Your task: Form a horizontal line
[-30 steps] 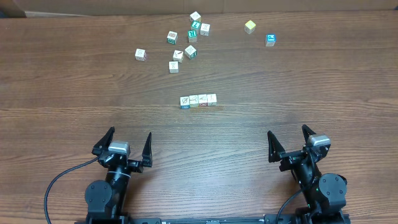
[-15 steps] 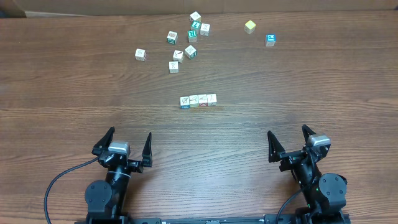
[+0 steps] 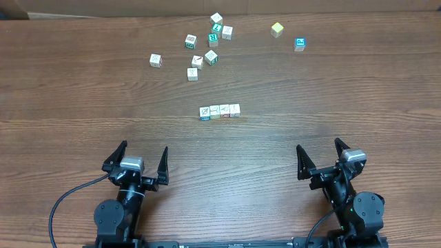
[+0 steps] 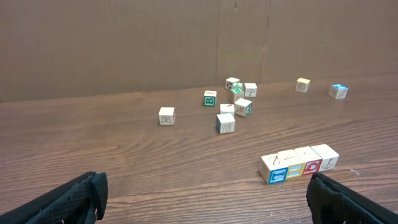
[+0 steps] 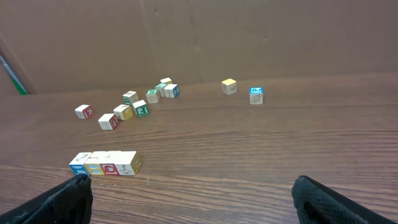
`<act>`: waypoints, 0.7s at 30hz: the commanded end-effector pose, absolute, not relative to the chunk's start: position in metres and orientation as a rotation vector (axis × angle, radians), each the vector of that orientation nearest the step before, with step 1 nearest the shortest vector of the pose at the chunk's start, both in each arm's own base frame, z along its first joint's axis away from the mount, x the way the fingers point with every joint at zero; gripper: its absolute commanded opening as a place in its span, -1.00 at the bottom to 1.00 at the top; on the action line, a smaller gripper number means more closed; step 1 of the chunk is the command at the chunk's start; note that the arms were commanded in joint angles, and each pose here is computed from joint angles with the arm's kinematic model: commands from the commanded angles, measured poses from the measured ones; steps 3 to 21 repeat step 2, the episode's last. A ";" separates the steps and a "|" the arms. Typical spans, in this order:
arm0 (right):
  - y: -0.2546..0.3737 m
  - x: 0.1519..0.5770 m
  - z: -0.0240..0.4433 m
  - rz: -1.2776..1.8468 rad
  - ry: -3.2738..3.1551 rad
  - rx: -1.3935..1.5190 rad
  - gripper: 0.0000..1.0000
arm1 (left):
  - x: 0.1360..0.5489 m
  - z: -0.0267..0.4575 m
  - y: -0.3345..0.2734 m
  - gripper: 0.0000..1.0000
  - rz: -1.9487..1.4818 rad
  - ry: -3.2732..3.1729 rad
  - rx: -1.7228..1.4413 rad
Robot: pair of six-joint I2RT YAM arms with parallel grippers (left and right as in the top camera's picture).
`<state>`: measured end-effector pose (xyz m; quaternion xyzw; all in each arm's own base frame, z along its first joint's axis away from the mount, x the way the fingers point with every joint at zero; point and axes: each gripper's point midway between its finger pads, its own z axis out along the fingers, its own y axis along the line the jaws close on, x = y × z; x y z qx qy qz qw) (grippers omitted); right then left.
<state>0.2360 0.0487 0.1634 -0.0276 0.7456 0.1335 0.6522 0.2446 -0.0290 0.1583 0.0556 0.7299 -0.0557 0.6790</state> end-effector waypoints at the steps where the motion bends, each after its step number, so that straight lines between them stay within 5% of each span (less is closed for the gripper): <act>1: 0.049 0.236 0.165 0.304 1.683 -0.068 1.00 | 0.244 0.158 -0.029 0.99 -0.111 1.632 0.139; 21: 0.049 0.236 0.165 0.303 1.682 -0.069 1.00 | 0.244 0.158 -0.029 0.99 -0.111 1.632 0.139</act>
